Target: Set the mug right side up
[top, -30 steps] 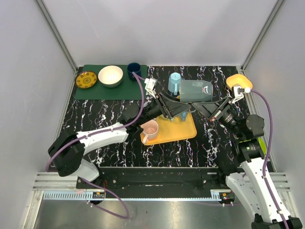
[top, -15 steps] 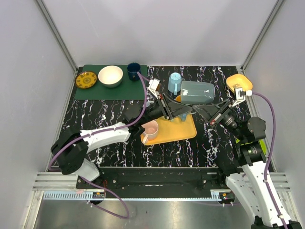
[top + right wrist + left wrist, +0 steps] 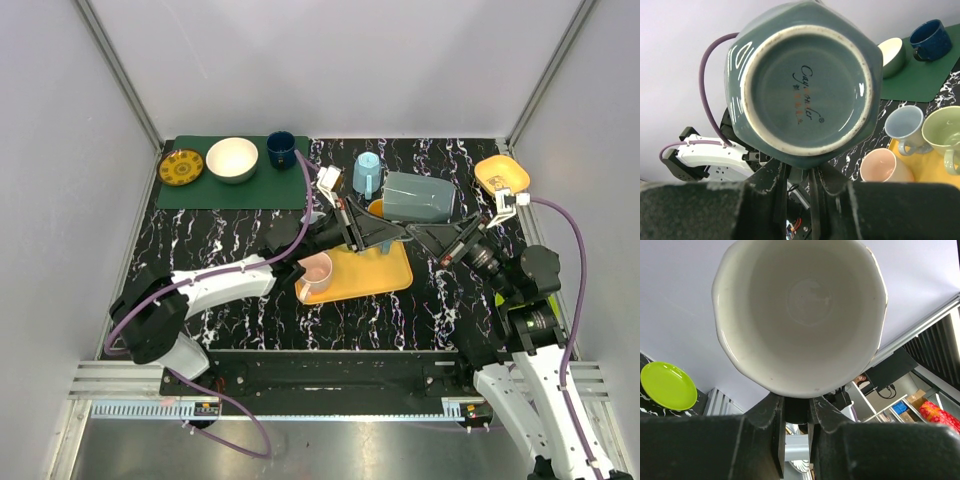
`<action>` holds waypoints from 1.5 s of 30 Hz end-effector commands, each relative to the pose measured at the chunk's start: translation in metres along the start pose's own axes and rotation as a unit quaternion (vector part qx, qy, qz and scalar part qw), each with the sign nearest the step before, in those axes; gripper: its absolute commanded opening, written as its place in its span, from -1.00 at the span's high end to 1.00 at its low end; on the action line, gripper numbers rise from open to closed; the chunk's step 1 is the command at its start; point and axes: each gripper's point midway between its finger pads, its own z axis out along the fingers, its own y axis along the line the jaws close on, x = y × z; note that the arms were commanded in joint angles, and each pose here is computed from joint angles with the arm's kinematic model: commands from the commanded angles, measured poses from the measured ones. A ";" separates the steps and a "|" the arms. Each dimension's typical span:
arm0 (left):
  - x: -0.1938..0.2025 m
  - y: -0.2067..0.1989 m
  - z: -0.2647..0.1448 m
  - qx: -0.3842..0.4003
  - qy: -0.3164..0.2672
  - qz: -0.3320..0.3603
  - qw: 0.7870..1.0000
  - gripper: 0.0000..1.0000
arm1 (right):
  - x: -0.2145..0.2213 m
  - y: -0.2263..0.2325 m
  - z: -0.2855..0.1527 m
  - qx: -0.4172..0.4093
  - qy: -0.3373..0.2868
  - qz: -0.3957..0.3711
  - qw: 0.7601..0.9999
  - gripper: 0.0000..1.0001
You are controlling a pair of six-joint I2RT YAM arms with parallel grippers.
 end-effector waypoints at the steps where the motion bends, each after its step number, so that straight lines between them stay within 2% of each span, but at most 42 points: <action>1: -0.034 -0.093 0.006 0.124 -0.046 0.063 0.989 1.00 | 0.026 -0.011 -0.006 0.012 0.060 -0.033 0.998 1.00; 2: -0.033 -0.091 0.004 0.118 -0.045 0.071 0.989 1.00 | 0.026 -0.010 -0.006 0.010 0.061 -0.033 0.998 0.94; 4: -0.033 -0.083 0.000 0.086 -0.049 0.094 0.991 1.00 | 0.023 -0.007 -0.007 0.012 0.060 -0.036 0.998 0.58; 5: -0.033 -0.080 -0.002 0.073 -0.048 0.108 0.990 1.00 | 0.021 -0.004 -0.008 0.012 0.057 -0.035 0.998 0.25; 6: -0.035 -0.089 -0.006 0.069 -0.052 0.126 0.988 1.00 | 0.018 -0.002 -0.008 0.015 0.052 -0.036 0.998 0.12; 8: -0.033 -0.069 -0.011 0.012 -0.050 0.166 0.985 1.00 | 0.013 0.000 -0.008 0.023 0.048 -0.032 0.998 -0.11; 9: -0.037 -0.079 -0.016 0.008 -0.055 0.183 0.981 1.00 | 0.008 0.004 -0.009 0.029 0.043 -0.031 0.998 -0.27; 10: -0.036 -0.065 -0.020 -0.028 -0.048 0.207 0.977 1.00 | 0.005 0.005 -0.010 0.035 0.039 -0.034 0.998 -0.35; 12: -0.041 -0.073 -0.032 -0.050 -0.057 0.234 0.969 1.00 | -0.004 0.006 -0.014 0.059 0.026 -0.040 0.997 -0.48; 13: -0.041 -0.057 -0.040 -0.090 -0.053 0.254 0.962 1.00 | -0.007 0.006 -0.016 0.067 0.021 -0.048 0.996 -0.51; 15: -0.048 -0.065 -0.055 -0.107 -0.069 0.275 0.953 1.00 | -0.014 0.009 -0.022 0.083 0.007 -0.058 0.995 -0.57; 17: -0.049 -0.047 -0.070 -0.162 -0.064 0.296 0.939 1.00 | -0.019 0.008 -0.030 0.103 -0.008 -0.066 0.993 -0.61; 18: -0.051 -0.047 -0.078 -0.180 -0.064 0.304 0.933 1.00 | -0.026 -0.002 -0.037 0.142 -0.028 -0.063 0.987 -0.62; 19: -0.047 -0.031 -0.088 -0.228 -0.044 0.318 0.919 1.00 | -0.030 -0.004 -0.042 0.157 -0.040 -0.075 0.984 -0.62; 21: -0.041 -0.019 -0.100 -0.265 -0.028 0.329 0.906 1.00 | -0.043 -0.011 -0.058 0.205 -0.073 -0.090 0.972 -0.62; 25: -0.012 0.020 -0.128 -0.359 0.027 0.346 0.866 1.00 | -0.062 -0.022 -0.073 0.274 -0.095 -0.122 0.949 -0.63; 30: 0.009 0.056 -0.151 -0.434 0.073 0.355 0.825 1.00 | -0.073 -0.020 -0.076 0.285 -0.108 -0.136 0.943 -0.61; 32: 0.010 0.067 -0.158 -0.466 0.072 0.355 0.808 1.00 | -0.069 -0.023 -0.074 0.284 -0.100 -0.133 0.944 -0.61; 36: 0.028 0.101 -0.163 -0.510 0.124 0.349 0.776 1.00 | -0.063 -0.030 -0.072 0.288 -0.091 -0.126 0.945 -0.61; 41: 0.043 0.127 -0.159 -0.527 0.152 0.355 0.757 1.00 | -0.055 -0.036 -0.071 0.287 -0.083 -0.120 0.947 -0.60; 45: 0.047 0.136 -0.147 -0.524 0.164 0.359 0.754 1.00 | -0.048 -0.044 -0.069 0.292 -0.077 -0.112 0.947 -0.60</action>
